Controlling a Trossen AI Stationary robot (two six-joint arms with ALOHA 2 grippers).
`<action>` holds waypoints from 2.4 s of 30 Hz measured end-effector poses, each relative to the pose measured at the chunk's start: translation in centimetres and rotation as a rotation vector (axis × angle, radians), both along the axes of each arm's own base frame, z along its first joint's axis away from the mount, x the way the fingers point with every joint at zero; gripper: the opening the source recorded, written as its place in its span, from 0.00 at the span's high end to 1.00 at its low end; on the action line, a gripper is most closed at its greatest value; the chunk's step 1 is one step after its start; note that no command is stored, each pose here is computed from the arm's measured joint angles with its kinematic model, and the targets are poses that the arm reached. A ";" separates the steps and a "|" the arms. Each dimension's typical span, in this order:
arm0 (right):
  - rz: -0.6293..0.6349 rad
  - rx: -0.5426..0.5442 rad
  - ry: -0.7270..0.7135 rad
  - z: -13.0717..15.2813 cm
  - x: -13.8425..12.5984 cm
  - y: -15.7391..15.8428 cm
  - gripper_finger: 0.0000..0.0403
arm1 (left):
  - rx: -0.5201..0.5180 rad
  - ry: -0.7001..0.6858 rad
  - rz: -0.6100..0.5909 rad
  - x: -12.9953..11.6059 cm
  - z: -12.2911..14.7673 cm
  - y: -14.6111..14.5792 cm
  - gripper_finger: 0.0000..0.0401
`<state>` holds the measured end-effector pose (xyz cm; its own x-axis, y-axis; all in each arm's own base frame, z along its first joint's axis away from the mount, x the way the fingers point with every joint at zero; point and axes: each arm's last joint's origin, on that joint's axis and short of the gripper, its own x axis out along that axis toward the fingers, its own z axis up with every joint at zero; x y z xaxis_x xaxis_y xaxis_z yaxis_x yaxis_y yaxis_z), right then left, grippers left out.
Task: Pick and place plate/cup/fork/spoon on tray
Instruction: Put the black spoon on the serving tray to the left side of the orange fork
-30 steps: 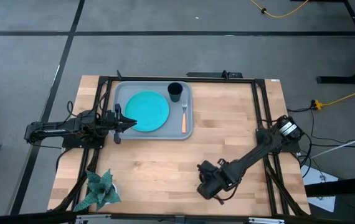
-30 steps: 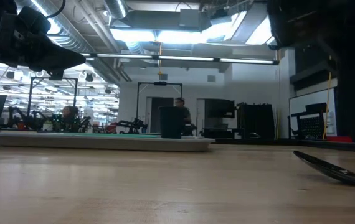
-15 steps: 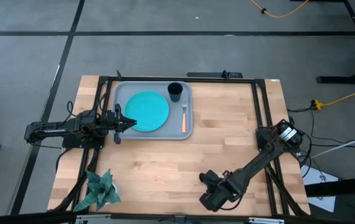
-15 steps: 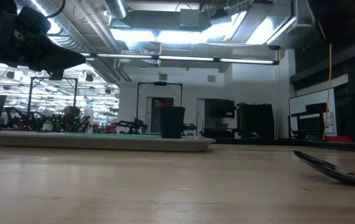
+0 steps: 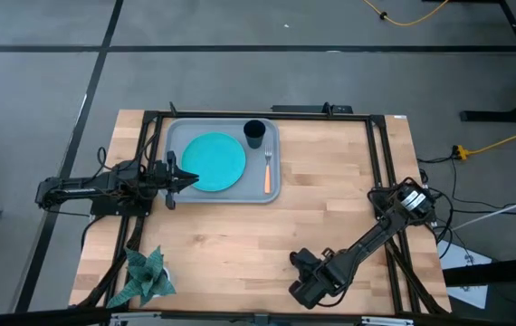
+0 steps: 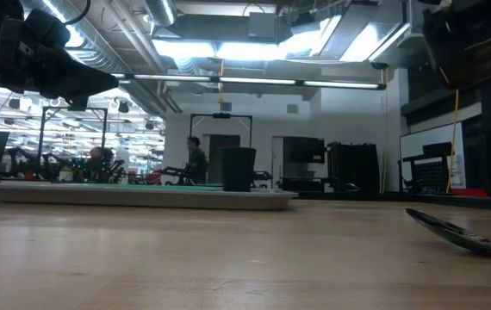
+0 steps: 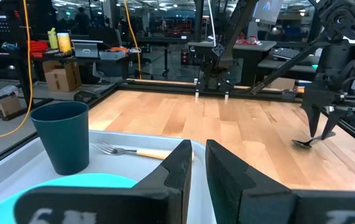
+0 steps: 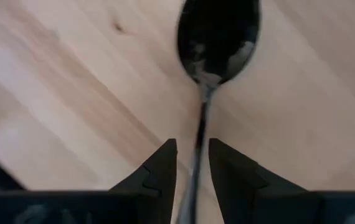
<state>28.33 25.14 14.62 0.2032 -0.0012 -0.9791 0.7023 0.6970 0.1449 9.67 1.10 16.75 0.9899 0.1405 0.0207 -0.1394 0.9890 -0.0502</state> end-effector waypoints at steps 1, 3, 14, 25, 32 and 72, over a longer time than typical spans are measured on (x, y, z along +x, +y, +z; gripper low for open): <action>0.000 -0.006 0.008 0.0 -0.1 -0.1 0.75 | 0.000 0.000 0.000 0.0 0.0 0.0 0.90; -0.001 -0.012 0.014 0.0 -0.1 -0.1 0.75 | 0.000 0.000 0.000 0.0 0.0 0.0 0.90; -0.014 -0.021 0.030 -1.1 0.2 -0.1 0.75 | 0.000 0.000 0.000 0.0 0.0 0.0 0.90; -0.078 -0.031 0.063 -1.3 0.5 -0.9 0.80 | 0.000 0.000 0.000 0.0 0.0 0.0 0.90; -0.084 -0.025 0.079 -1.3 0.5 -1.0 0.97 | 0.000 0.000 0.000 0.0 0.0 0.0 0.90; -0.585 -0.203 -0.351 6.2 16.0 -26.3 1.00 | 0.000 0.000 0.000 0.0 0.0 0.0 0.90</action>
<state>44.35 -1.20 20.83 0.4166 -0.3816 -0.8252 0.9053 0.2570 0.3382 9.67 1.10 16.75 0.9898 0.1407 0.0207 -0.1395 0.9890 -0.0502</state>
